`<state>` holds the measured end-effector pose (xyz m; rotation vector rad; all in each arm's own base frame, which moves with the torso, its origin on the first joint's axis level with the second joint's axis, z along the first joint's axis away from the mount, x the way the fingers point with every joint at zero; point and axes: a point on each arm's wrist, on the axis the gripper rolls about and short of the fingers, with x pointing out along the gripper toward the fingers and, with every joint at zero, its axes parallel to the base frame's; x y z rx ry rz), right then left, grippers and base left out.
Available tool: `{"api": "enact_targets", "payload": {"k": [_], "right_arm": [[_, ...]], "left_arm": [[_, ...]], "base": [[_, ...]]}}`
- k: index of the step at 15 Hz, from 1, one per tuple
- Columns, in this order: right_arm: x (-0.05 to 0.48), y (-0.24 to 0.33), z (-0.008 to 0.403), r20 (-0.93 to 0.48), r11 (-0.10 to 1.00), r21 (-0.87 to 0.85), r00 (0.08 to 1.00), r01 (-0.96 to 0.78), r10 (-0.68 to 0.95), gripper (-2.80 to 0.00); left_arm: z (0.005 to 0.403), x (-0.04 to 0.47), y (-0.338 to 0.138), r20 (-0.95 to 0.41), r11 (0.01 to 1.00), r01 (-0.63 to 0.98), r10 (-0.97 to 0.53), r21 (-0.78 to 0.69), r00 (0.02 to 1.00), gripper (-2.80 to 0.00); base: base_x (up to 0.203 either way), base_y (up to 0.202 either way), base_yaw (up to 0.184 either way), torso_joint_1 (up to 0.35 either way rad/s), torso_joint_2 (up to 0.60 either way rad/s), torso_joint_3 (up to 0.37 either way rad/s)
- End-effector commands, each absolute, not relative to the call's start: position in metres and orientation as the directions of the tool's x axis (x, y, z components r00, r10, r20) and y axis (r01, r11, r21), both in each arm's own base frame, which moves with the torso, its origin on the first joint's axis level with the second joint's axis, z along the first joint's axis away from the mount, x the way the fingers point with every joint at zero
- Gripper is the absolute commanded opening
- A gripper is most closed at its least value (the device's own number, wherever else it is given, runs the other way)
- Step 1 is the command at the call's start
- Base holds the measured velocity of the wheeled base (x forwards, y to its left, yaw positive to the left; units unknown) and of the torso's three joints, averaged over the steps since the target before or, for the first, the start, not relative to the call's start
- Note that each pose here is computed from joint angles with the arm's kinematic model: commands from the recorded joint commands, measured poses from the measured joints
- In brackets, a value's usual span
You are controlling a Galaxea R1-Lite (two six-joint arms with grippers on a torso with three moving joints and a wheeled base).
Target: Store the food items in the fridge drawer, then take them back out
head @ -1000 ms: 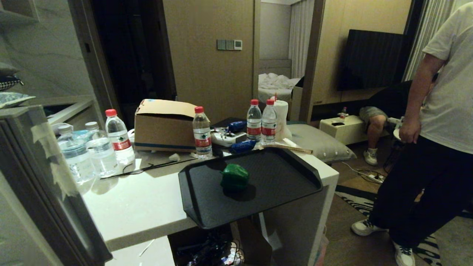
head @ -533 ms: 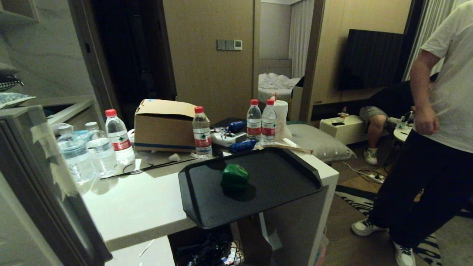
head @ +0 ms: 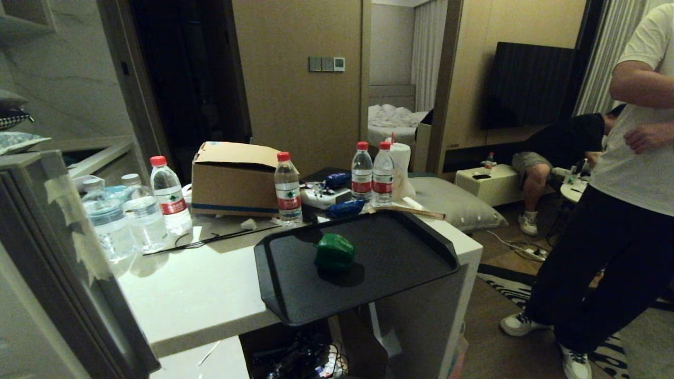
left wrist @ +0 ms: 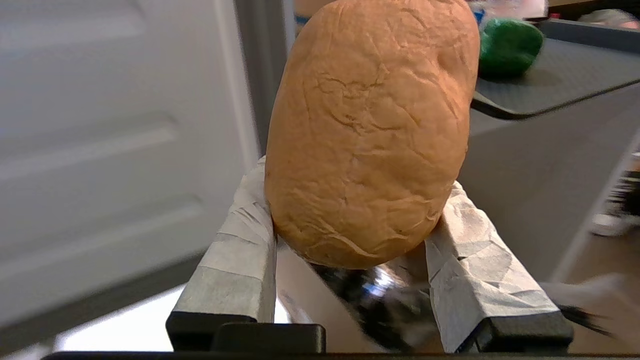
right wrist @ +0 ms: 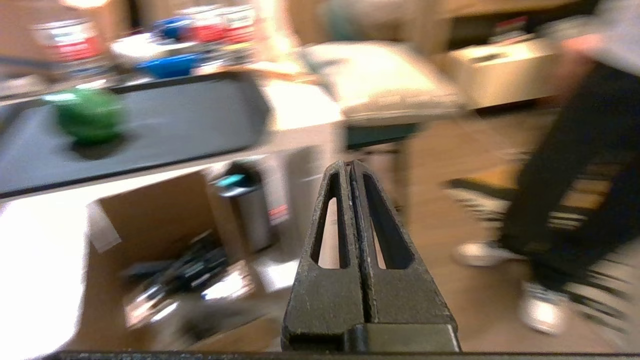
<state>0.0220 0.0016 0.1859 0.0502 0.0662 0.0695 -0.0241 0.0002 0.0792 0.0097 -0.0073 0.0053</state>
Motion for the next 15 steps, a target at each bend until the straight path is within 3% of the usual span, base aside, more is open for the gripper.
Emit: {"api": "enact_targets", "payload": {"k": [1,7,14,15], "right_arm": [[0.08,0.004,0.192,-0.226,0.987,0.089,0.962,-0.133,0.15,-2.8],[0.168,0.036,0.186,-0.28,0.934,0.133,0.892,-0.331,0.355,-2.8],[0.201,0.119,0.188,-0.3,0.856,0.111,0.804,-0.505,0.514,-2.8],[0.207,0.125,0.186,-0.303,0.854,0.109,0.801,-0.508,0.515,-2.01]], "left_arm": [[0.076,-0.023,0.0,-0.001,1.0,-0.002,0.002,-0.003,1.0,-2.8],[0.076,-0.023,0.0,0.0,1.0,-0.002,0.002,-0.003,1.0,-2.8],[0.076,-0.023,0.0,-0.002,1.0,-0.002,0.002,-0.003,1.0,-2.8],[0.076,-0.023,0.0,-0.002,1.0,-0.003,0.003,-0.003,1.0,-2.8]], "base": [[0.0,0.0,0.0,0.0,0.0,0.0],[0.0,0.0,0.0,0.0,0.0,0.0],[0.0,0.0,0.0,0.0,0.0,0.0],[0.0,0.0,0.0,0.0,0.0,0.0]]}}
